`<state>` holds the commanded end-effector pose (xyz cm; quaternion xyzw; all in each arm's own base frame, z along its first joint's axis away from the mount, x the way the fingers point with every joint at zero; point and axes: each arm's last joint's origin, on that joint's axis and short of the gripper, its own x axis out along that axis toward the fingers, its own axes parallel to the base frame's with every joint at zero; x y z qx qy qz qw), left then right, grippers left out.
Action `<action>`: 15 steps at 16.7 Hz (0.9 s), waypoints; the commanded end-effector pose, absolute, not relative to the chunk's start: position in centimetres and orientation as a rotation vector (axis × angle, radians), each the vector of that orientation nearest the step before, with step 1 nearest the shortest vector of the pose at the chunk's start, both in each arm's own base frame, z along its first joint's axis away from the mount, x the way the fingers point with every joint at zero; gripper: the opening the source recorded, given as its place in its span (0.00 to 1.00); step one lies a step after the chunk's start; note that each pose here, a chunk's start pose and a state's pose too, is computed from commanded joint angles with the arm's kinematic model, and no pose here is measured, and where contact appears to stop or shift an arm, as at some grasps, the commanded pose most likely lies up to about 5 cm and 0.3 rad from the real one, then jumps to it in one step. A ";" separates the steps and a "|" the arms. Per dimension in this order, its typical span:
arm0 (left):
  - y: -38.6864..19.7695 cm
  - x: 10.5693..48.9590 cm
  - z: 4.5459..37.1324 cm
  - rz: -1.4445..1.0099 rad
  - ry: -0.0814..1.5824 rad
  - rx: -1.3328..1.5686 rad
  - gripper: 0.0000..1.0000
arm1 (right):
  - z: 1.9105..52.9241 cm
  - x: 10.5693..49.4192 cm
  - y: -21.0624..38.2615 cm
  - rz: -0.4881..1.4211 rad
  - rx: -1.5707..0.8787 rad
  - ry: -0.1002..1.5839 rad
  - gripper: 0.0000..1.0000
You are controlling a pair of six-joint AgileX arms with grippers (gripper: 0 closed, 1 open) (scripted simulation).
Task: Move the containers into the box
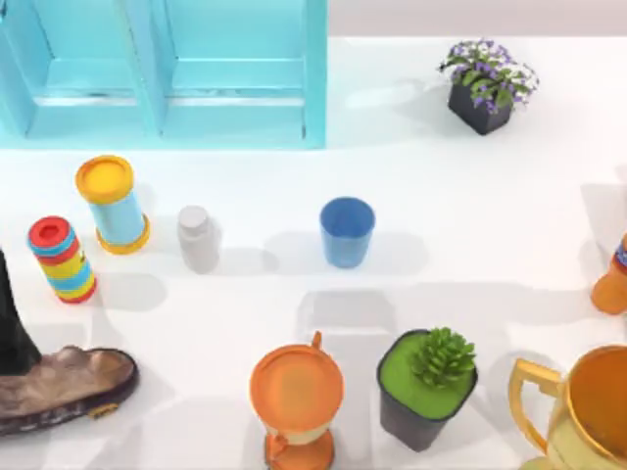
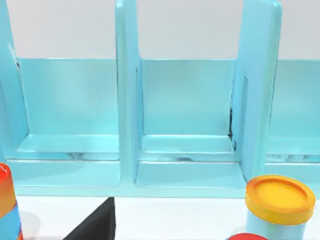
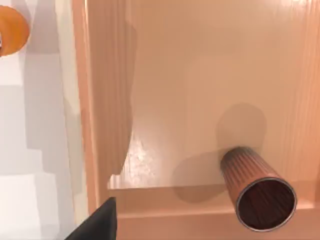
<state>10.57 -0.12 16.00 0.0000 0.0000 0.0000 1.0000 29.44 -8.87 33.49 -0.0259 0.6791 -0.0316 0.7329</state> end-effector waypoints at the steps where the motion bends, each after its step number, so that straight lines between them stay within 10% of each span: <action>1: -0.1 10.6 16.0 0.000 0.000 0.000 1.00 | 33.3 31.3 -6.8 -0.069 -0.062 1.488 1.00; 6: -0.1 10.6 16.0 0.000 0.000 0.000 1.00 | 30.0 37.9 9.3 -0.034 -0.107 1.495 1.00; 15: -0.1 10.6 16.0 0.000 0.000 0.000 1.00 | 23.4 35.1 32.2 0.010 -0.072 1.416 1.00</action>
